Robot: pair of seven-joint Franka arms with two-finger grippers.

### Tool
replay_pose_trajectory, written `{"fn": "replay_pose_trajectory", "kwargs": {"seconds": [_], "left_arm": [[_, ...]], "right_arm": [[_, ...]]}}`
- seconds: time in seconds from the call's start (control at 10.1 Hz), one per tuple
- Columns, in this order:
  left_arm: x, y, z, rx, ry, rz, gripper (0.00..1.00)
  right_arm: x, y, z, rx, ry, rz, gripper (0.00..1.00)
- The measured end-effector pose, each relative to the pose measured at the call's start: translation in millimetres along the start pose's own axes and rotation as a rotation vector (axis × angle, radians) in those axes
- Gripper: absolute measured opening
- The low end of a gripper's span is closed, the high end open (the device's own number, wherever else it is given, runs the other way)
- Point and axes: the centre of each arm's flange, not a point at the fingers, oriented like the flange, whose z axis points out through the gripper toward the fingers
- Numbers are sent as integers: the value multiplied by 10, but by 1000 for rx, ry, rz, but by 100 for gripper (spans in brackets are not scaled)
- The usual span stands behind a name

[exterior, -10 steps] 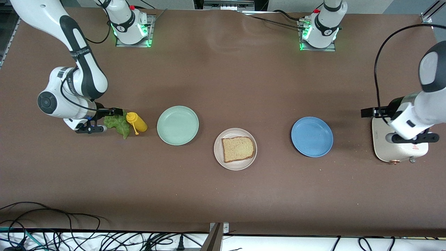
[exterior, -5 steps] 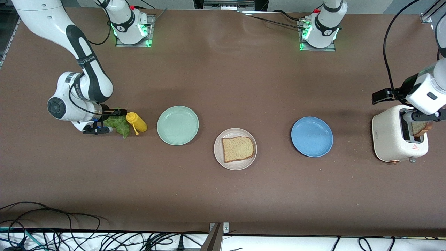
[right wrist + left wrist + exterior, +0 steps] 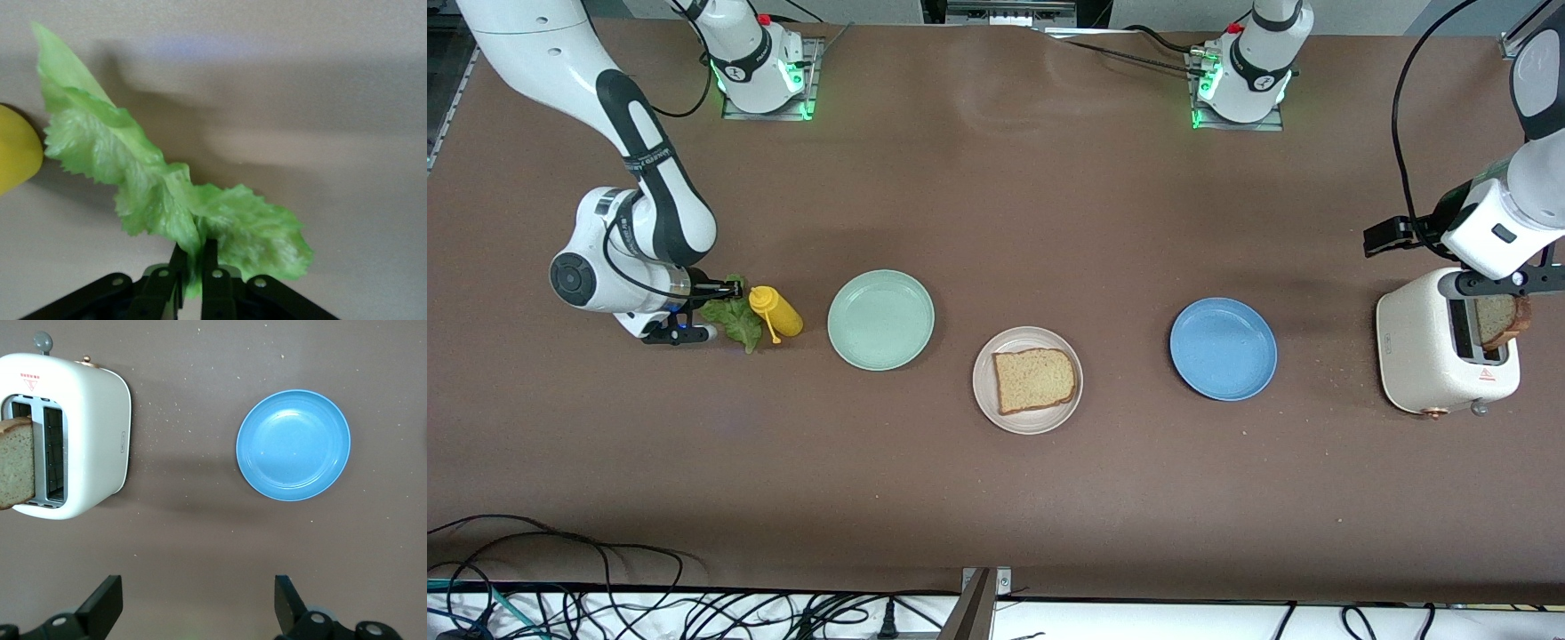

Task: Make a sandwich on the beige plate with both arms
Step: 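Grasp the green lettuce leaf with the right gripper and lift it, then carry the lettuce with the right gripper over the bread on the beige plate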

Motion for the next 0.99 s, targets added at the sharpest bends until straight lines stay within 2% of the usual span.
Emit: {"fn": "replay_pose_trajectory", "kwargs": {"seconds": [0.3,0.69,0.99], "left_arm": [[-71,22,251,4,-45,5,100],[-70,167,125,2,45,30,100],[-185,127,-107,-2,90,25,100]], "right_arm": [[137,-84,-408,21,-57,-24,9],[281,-160,-1395,21,-94,-57,8],[156,-181,-2206,26,-83,-64,8]]}}
